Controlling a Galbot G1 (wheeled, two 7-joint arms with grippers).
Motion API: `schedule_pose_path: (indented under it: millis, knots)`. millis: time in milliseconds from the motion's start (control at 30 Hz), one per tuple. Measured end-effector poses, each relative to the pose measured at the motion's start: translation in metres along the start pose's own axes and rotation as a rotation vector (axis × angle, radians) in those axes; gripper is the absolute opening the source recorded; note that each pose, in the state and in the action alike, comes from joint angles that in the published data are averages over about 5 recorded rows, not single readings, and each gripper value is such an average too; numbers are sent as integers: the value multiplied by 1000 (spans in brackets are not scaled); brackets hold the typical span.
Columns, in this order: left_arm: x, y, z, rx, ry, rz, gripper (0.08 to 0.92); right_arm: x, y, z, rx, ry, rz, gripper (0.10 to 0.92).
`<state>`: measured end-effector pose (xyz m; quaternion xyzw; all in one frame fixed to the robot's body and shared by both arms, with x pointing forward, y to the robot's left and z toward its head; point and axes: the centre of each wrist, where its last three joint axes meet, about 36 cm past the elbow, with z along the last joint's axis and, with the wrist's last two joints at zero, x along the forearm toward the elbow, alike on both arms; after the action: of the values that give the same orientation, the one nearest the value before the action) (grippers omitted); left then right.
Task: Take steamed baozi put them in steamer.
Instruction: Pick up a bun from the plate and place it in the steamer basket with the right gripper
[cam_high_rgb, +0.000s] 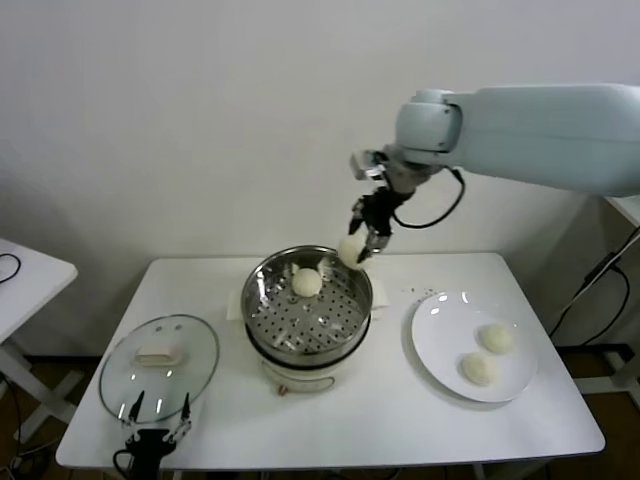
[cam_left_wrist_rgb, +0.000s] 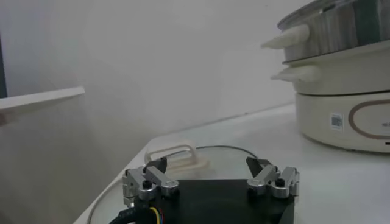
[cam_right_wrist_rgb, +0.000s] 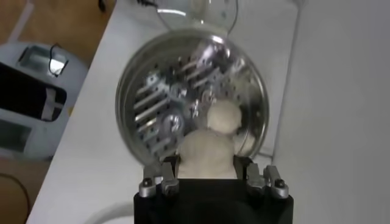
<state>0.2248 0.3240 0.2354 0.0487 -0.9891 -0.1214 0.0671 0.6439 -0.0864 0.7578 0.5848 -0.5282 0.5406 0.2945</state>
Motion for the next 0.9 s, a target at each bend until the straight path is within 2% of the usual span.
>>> schedule_pose_path:
  millis: [200,500,900]
  knots:
    - [1,1,0,0,1,-4,823,-46,-12,-32,20,-19,-33,609]
    - [4,2,2,-2,9,-10,823,-113,-17,-51,47,-4,-79,604]
    - [3,1,5,-6,14,-9,823,-166,-16,-58,72,20,-99,605]
